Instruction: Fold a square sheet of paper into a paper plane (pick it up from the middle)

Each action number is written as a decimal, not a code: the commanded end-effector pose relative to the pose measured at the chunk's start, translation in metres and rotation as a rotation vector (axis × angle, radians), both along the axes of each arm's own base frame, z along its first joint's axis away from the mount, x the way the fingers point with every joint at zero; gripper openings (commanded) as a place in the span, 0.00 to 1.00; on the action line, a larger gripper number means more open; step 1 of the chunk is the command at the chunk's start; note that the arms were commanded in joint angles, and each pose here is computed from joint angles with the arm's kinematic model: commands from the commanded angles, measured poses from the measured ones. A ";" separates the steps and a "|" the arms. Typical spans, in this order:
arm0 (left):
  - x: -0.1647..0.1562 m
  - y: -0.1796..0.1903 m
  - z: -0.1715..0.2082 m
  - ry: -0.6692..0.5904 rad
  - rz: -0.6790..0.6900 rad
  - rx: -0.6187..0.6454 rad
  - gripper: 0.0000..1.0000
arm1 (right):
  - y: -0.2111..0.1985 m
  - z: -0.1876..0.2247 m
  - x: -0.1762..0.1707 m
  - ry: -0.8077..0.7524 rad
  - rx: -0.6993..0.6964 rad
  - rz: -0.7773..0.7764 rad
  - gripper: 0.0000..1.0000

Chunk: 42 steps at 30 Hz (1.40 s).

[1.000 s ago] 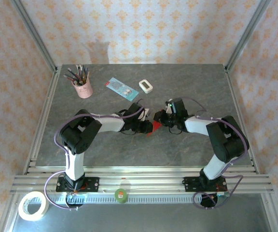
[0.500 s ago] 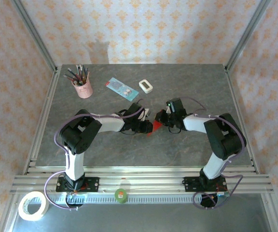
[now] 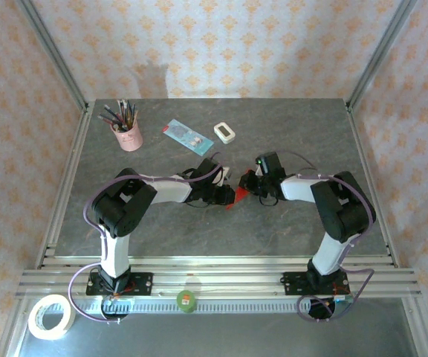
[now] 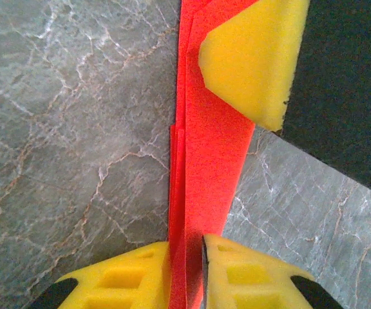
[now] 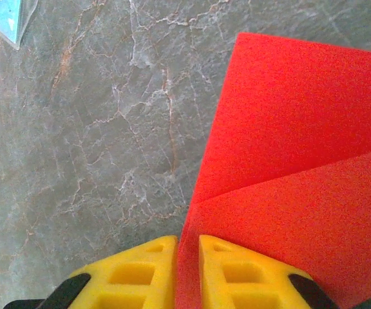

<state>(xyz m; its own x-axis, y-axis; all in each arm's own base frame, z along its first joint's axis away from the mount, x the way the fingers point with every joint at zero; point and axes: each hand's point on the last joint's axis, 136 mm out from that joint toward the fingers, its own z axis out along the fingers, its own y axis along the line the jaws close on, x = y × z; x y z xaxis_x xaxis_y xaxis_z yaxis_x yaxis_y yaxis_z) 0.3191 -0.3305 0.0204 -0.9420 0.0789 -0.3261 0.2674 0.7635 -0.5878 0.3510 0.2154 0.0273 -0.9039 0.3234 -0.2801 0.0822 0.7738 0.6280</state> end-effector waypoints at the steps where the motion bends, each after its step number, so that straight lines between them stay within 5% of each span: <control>1: -0.016 0.021 -0.051 0.070 -0.004 0.141 0.20 | 0.001 0.002 0.006 -0.015 -0.005 0.013 0.17; 32: -0.023 0.025 -0.059 0.087 -0.011 0.150 0.16 | 0.007 -0.007 0.004 0.007 0.005 0.054 0.16; 42: 0.001 0.019 0.005 -0.049 0.057 0.081 0.25 | 0.004 -0.020 -0.004 0.055 -0.026 0.060 0.13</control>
<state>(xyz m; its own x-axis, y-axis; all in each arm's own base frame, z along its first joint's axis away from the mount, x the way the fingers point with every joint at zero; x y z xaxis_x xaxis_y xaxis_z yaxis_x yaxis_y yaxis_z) 0.3206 -0.3270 0.0234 -0.9359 0.0729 -0.3446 0.2715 0.7727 -0.5738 0.3551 0.2237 0.0235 -0.9186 0.2821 -0.2769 0.0425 0.7669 0.6404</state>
